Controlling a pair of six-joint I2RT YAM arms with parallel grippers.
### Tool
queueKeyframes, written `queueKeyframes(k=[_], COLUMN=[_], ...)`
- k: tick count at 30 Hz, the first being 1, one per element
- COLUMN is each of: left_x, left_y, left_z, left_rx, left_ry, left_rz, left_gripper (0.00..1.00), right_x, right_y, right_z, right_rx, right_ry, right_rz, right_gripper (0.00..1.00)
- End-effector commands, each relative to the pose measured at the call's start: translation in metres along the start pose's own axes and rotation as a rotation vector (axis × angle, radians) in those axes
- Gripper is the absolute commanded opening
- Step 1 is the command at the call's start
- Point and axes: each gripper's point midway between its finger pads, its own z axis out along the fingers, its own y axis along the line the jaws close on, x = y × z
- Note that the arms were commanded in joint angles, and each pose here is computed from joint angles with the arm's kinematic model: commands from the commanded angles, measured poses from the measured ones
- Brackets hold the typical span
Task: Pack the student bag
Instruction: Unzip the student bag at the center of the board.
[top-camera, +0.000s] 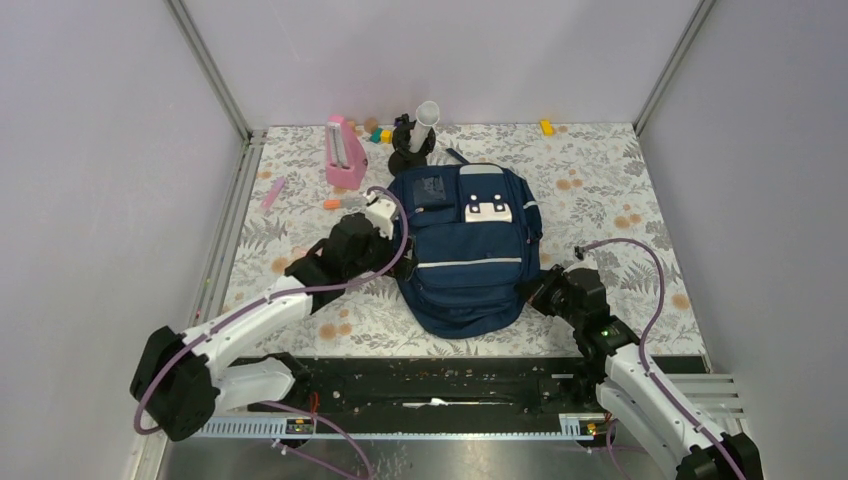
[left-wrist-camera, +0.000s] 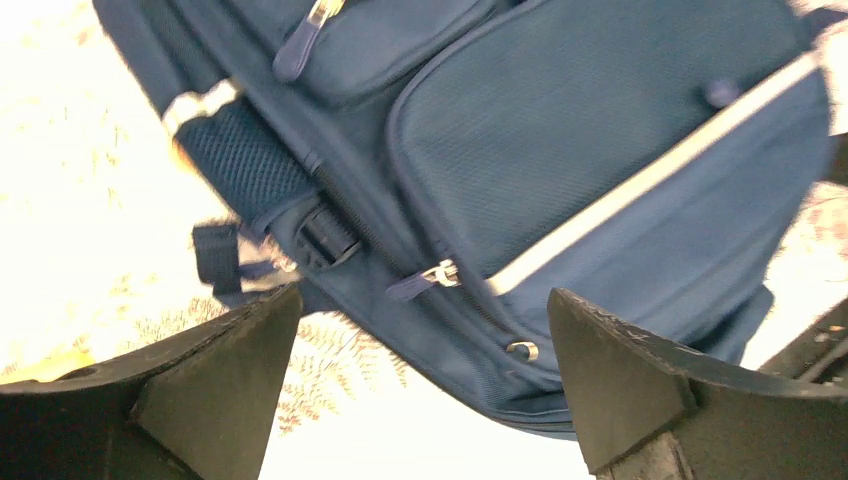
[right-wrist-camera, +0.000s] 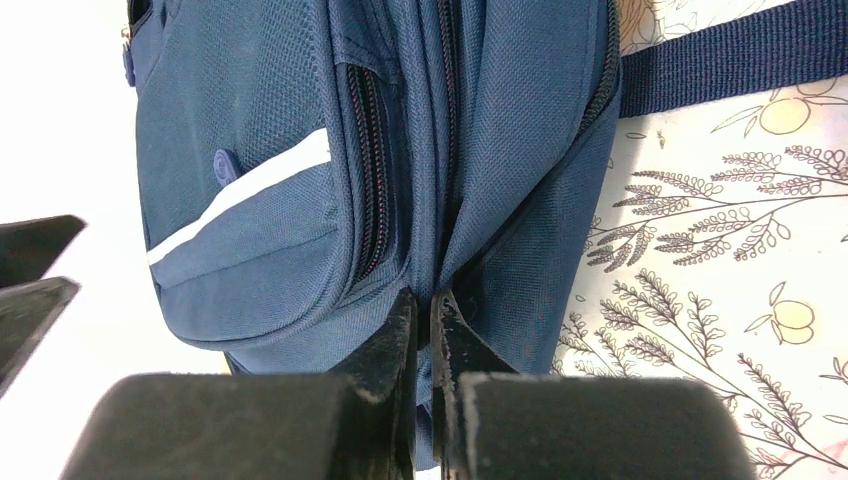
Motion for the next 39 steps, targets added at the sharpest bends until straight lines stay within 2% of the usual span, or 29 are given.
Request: queueKeyframes(k=[1,4,9,12,16,21,30,39], left_x=[-0.068,-0.065,-0.029,-0.013,0.006,0.020,-0.021,-0.044], left_y=[-0.029,-0.057,-0.087,-0.095,-0.107,-0.095,-0.073,-0.072], left_z=[-0.035,-0.039,-0.025,-0.018,-0.004,0.021,0.032,0.025], left_rx=[0.036,0.110,0.136,0.156,0.238,0.174,-0.072,-0.113], left_ry=[-0.196,-0.153,0.080,0.157,0.202,0.264,0.130,0.062], left_rz=[0.104,0.247,0.506,0.626,0.710,0.783,0.772,0.748], left_gripper=[0.99,0.99,0.99,0.99,0.99,0.99,0.99,0.99], right_x=[-0.018,-0.019,-0.021,-0.022,-0.023,-0.022,-0.019,-0.017], right_y=[0.005,0.008,0.014,0.016,0.017,0.017,0.014,0.013], right_z=[-0.005,-0.006,-0.006,-0.007,-0.007,-0.008,-0.007,-0.008], right_rx=[0.021,0.013,0.001,-0.005,-0.009,-0.014,-0.010,-0.013], right_ry=[-0.055,-0.054,-0.051,-0.052,-0.055,-0.055,-0.050,-0.044], right_rz=[-0.042,-0.042,-0.046,-0.048,-0.043,-0.043,-0.037,-0.035], right_gripper=[0.00,0.00,0.00,0.00,0.00,0.00,0.00,0.00])
